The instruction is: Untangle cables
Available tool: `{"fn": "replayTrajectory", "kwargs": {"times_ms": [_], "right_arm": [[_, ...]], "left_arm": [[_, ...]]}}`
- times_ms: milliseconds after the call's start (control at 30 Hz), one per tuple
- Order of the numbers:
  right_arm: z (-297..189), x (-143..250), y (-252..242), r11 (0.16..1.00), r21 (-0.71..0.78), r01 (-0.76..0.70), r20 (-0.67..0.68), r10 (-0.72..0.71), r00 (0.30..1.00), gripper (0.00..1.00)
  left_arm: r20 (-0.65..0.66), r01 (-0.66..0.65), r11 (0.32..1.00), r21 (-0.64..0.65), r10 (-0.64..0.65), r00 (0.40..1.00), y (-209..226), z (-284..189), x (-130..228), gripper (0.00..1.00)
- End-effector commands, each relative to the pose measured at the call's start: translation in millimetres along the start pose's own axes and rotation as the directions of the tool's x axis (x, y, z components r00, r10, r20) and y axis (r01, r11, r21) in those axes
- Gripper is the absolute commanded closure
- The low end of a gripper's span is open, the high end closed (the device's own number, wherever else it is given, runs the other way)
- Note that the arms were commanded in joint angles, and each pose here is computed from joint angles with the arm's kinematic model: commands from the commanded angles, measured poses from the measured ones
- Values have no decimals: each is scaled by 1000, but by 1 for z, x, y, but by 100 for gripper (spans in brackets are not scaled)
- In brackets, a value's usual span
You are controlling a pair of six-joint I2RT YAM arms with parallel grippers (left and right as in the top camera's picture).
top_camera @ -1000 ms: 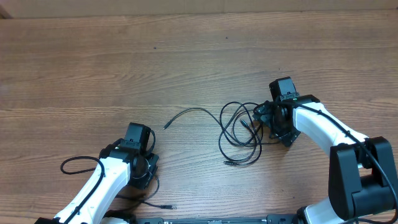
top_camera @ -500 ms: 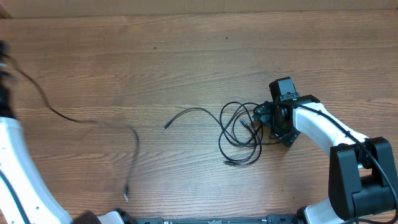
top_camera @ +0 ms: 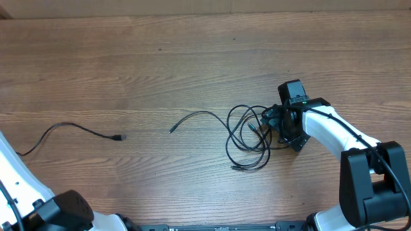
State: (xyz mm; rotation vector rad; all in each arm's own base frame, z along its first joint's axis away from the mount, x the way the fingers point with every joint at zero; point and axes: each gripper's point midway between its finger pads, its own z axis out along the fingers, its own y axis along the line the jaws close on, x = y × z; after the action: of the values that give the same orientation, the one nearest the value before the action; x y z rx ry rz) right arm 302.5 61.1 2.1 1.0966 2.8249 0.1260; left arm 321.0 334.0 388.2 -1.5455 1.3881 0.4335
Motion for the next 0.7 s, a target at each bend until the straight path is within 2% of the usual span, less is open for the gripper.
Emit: {"fn": "replayTrajectory", "kwargs": {"times_ms": [0, 100, 300, 433, 500, 567, 667], "right_arm": [[23, 18, -7, 1000, 3, -6, -82, 7, 997, 0], [24, 10, 3, 999, -41, -5, -50, 3, 999, 0], [23, 2, 15, 996, -89, -2, -15, 1, 1000, 0], [23, 1, 15, 996, -90, -2, -14, 1, 1000, 0], [23, 1, 15, 996, -90, -2, -14, 1, 1000, 0], [23, 1, 15, 996, -90, -2, -14, 1, 1000, 0], [23, 1, 15, 996, -90, -2, -14, 1, 1000, 0]], "left_arm": [[105, -5, 994, -105, 16, 994, 12, 14, -16, 96], [269, -4, 986, -164, 49, 962, 20, 10, -59, 95], [478, 57, 988, -145, 20, 878, 34, -8, -144, 96], [546, 30, 982, -187, 79, 834, 35, -9, -165, 96], [505, -5, 975, -224, 121, 854, 36, 10, -151, 96], [354, -69, 968, -240, 154, 923, 34, 47, -102, 96], [67, -147, 978, -146, 158, 985, 20, 82, -18, 96]]}}
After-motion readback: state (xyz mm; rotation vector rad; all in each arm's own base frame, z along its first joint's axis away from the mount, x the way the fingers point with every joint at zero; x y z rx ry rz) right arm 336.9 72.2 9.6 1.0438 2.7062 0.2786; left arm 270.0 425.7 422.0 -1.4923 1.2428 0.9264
